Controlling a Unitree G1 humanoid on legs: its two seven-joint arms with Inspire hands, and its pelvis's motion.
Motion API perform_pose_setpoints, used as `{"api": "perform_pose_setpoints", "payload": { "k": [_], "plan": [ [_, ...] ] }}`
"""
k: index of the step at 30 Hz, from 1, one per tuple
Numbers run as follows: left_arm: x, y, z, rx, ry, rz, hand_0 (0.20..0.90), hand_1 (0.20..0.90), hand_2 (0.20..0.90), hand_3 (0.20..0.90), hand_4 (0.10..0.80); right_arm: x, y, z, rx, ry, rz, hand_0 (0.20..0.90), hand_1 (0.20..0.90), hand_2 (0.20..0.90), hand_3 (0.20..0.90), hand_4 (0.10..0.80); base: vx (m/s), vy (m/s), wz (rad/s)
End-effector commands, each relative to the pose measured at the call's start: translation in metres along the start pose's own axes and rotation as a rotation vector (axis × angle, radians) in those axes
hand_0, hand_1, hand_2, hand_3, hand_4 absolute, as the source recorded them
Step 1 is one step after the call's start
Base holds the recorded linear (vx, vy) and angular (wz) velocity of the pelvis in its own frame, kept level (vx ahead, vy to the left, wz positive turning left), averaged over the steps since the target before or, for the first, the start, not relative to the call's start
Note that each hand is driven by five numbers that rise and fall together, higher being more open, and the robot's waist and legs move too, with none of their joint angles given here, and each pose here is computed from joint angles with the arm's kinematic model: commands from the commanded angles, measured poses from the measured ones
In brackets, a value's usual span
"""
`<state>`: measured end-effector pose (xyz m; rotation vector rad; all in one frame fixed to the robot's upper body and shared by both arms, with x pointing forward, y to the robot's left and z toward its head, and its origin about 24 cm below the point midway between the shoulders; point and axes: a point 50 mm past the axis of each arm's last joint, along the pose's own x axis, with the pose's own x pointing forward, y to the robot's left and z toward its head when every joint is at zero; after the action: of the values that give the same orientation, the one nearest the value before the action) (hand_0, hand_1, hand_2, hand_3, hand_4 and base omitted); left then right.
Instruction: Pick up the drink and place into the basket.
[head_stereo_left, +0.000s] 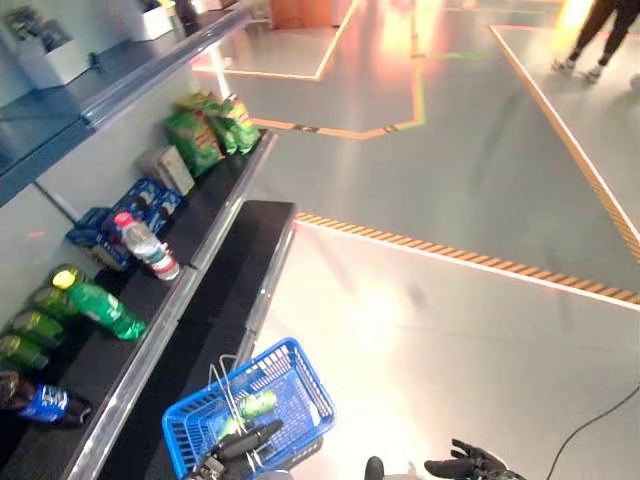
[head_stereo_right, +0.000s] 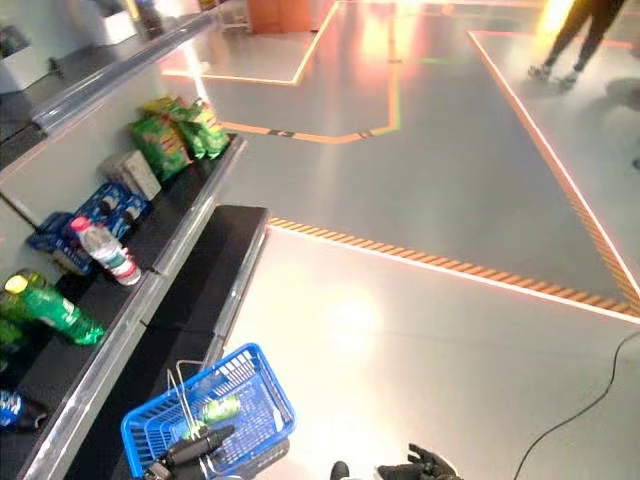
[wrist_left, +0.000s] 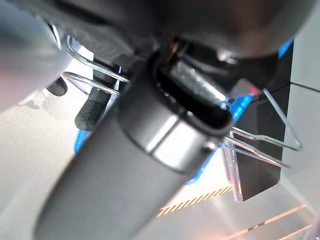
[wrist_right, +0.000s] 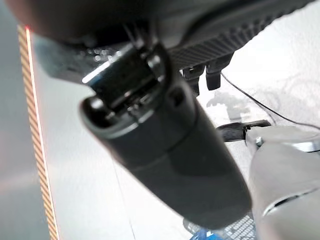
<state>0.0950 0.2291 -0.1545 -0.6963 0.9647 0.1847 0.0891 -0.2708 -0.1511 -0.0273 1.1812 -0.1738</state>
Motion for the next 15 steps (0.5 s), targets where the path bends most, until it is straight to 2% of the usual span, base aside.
{"api": "perform_pose_setpoints", "payload": {
  "k": [1,6,10,15],
  "plan": [
    [-0.005,0.0,0.017,0.046,-0.09,-0.101,0.3,0.3,0.3,0.2,0.1,0.002,-0.006,0.022,-0.007,-0.056,-0.008,0.9,0.9,0.9,0.9,0.8,0.347,0.043,-0.27],
    [-0.004,0.0,0.019,0.04,-0.088,-0.103,0.3,0.3,0.3,0.2,0.1,0.001,-0.006,0.014,-0.035,-0.036,-0.027,0.9,0.9,0.9,0.9,0.8,0.319,0.067,-0.5],
    [-0.004,0.001,0.028,0.046,-0.09,-0.094,0.3,0.3,0.3,0.2,0.1,0.001,-0.006,0.009,-0.056,-0.024,-0.032,0.9,0.9,0.9,0.9,0.8,0.366,0.111,-0.73],
    [-0.003,-0.002,0.047,0.099,-0.104,-0.096,0.3,0.3,0.3,0.2,0.1,0.001,-0.003,0.012,-0.023,-0.054,-0.014,0.9,0.9,0.9,0.9,0.8,0.22,0.088,0.01]
  ]
}}
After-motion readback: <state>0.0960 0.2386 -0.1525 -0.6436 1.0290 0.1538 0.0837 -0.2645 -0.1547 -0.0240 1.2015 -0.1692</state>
